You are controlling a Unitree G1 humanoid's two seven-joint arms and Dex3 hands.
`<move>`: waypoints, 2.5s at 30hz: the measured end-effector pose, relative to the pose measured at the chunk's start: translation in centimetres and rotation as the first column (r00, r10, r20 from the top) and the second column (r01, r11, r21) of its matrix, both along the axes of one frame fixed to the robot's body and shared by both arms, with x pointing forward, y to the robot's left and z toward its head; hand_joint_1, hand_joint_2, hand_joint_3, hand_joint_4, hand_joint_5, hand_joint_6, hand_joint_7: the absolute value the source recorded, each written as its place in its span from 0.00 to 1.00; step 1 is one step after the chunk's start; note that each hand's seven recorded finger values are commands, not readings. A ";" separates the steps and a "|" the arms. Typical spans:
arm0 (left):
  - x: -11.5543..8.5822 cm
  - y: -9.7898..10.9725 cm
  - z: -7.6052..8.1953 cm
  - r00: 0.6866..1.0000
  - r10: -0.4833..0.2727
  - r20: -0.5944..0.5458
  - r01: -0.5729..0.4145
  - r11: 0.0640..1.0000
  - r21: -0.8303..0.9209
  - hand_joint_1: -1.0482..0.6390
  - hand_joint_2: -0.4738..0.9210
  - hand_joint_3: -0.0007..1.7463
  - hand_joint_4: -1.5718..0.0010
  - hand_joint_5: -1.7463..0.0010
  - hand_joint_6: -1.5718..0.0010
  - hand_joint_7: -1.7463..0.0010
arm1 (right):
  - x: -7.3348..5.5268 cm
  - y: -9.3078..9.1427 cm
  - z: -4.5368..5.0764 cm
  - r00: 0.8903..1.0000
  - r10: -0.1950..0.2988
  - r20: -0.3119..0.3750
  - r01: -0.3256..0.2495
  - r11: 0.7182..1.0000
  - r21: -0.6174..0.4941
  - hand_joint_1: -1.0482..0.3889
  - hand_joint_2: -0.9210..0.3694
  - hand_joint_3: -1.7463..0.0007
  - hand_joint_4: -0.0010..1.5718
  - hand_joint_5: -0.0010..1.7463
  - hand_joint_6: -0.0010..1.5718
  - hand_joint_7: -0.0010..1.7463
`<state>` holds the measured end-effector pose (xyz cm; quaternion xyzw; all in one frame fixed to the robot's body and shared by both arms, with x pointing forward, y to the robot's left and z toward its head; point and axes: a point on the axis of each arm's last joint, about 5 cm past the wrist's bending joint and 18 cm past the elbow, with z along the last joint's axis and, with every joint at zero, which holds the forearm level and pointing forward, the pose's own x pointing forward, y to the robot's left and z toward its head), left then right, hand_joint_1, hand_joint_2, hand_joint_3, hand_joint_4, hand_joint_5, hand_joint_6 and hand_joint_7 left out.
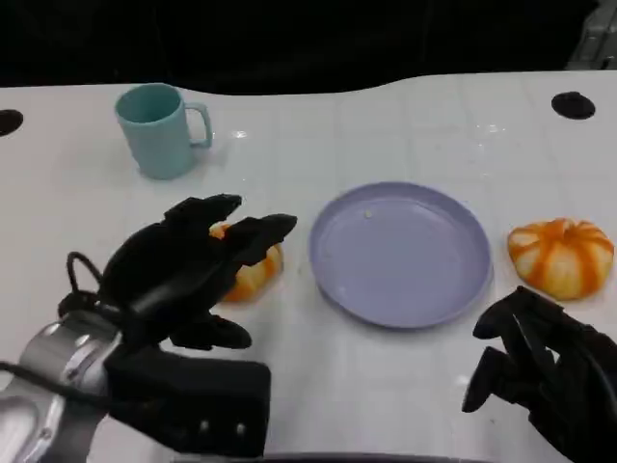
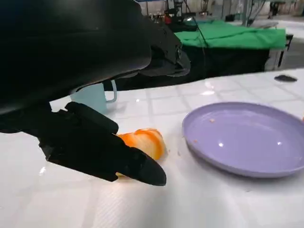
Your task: Grasp the bread from the table and place it into the plate.
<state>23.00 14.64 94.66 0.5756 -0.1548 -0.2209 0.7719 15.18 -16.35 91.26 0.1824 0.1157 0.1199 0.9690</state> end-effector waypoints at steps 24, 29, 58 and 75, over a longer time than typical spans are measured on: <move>5.9 -4.5 -4.1 0.973 0.092 -0.212 -0.045 0.975 0.215 0.39 0.89 0.01 1.00 0.82 0.87 1.00 | -0.3 0.0 0.02 1.000 0.001 -0.001 -0.001 1.000 0.000 0.42 0.00 0.79 0.41 1.00 0.31 0.92; 6.7 -5.0 -4.7 0.959 0.151 -0.241 -0.084 0.960 0.267 0.38 0.90 0.00 1.00 0.82 0.87 1.00 | -0.3 0.0 0.02 1.000 0.002 0.000 -0.002 1.000 0.000 0.41 0.00 0.79 0.41 1.00 0.31 0.92; 8.0 -6.0 -6.2 0.935 0.241 -0.260 -0.199 0.964 0.179 0.51 0.99 0.02 0.49 0.63 0.41 0.97 | -0.3 -0.5 -0.02 1.000 -0.001 0.008 0.001 1.000 0.008 0.41 0.00 0.80 0.41 1.00 0.32 0.91; 7.4 -5.3 -7.2 0.977 0.209 -0.048 -0.202 0.971 0.132 0.47 1.00 0.14 0.46 0.00 0.22 0.93 | -0.3 -0.6 -0.02 1.000 -0.004 0.010 0.004 1.000 0.009 0.41 0.00 0.81 0.41 1.00 0.32 0.91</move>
